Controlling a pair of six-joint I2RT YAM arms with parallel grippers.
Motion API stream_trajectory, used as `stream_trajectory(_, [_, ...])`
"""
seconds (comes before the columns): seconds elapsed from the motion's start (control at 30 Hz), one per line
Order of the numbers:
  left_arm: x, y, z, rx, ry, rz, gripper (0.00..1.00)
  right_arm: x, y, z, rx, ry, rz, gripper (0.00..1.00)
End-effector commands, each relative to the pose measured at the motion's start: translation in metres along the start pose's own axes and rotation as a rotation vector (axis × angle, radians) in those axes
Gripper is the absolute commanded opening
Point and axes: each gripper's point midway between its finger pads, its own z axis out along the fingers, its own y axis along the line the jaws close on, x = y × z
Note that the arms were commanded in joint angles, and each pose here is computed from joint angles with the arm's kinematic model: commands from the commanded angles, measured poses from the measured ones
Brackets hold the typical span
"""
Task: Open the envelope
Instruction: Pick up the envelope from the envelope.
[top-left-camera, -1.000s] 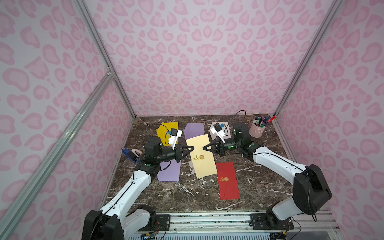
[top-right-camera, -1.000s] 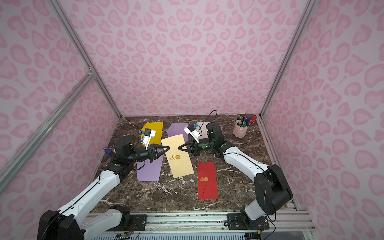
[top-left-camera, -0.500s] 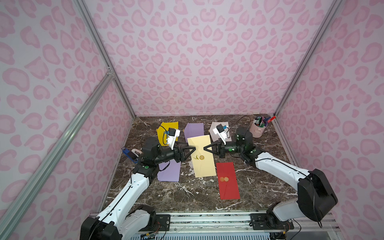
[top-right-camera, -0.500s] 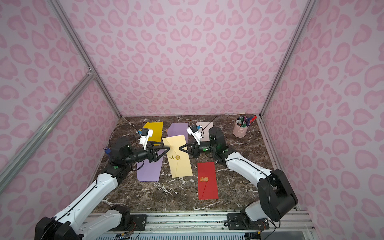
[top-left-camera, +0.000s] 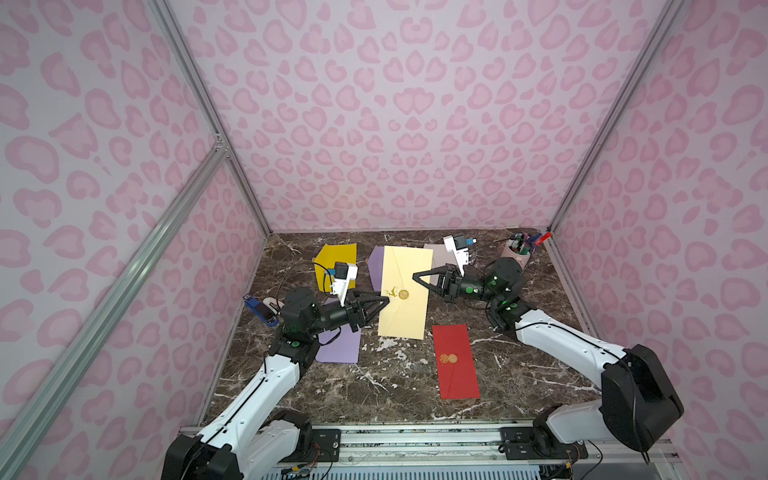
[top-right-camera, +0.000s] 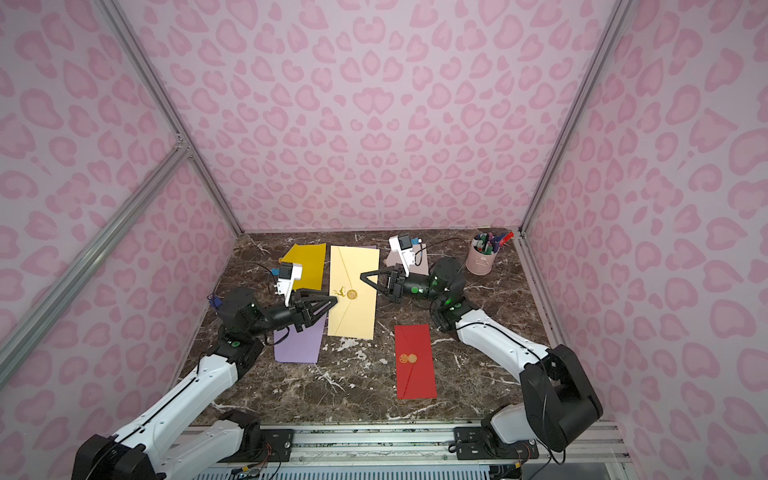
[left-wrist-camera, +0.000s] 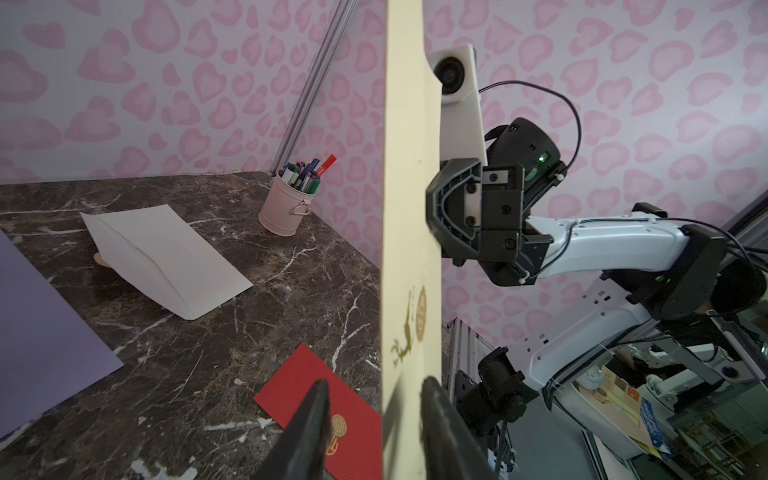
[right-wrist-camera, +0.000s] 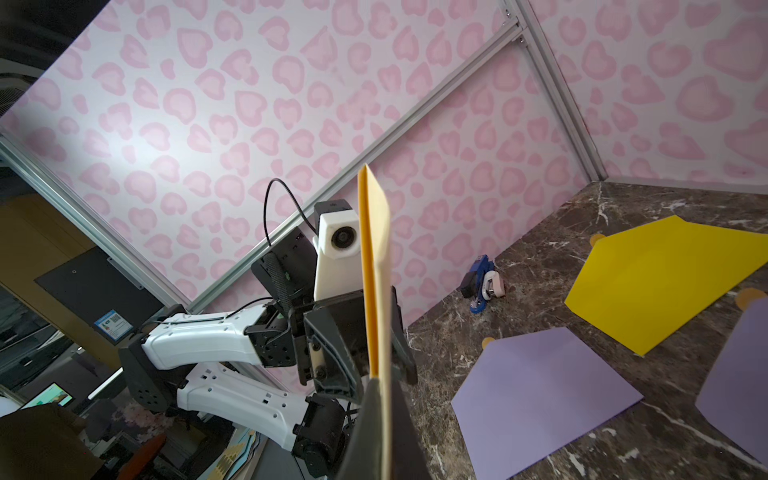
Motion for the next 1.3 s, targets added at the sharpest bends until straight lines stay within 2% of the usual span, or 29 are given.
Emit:
stream_trajectory(0.0, [-0.01,-0.016,-0.001,0.061,-0.028,0.044,0.33,-0.004,0.01,0.0,-0.035,-0.016,-0.005,0.0])
stream_trajectory(0.13, [-0.009,-0.02,-0.001,0.079,-0.025,0.049,0.29,-0.004,0.009,0.001,-0.039,-0.015,-0.002,0.0])
stream_trajectory(0.43, [-0.003,-0.018,0.005,0.087,0.008,0.035,0.05,0.002,0.01,0.008,-0.07,0.003,0.015,0.0])
stream_trajectory(0.6, [-0.003,-0.016,0.005,0.069,0.009,0.037,0.05,0.005,0.011,0.009,-0.072,0.026,0.009,0.0])
stream_trajectory(0.67, [-0.003,-0.016,0.005,0.064,0.011,0.037,0.05,0.008,0.008,0.01,-0.053,0.048,-0.005,0.07])
stream_trajectory(0.9, [0.0,-0.016,0.006,0.073,0.021,0.027,0.05,0.019,0.003,0.011,-0.021,0.15,-0.086,0.23])
stream_trajectory(1.0, [-0.001,-0.016,0.005,0.069,0.016,0.031,0.05,0.02,0.0,0.01,-0.002,0.161,-0.106,0.21])
stream_trajectory(1.17, [-0.002,-0.016,0.005,0.064,0.012,0.033,0.05,0.022,-0.005,0.009,0.003,0.164,-0.111,0.08])
stream_trajectory(1.27, [-0.002,-0.015,0.005,0.062,0.015,0.03,0.05,0.022,-0.006,0.008,0.004,0.161,-0.11,0.07])
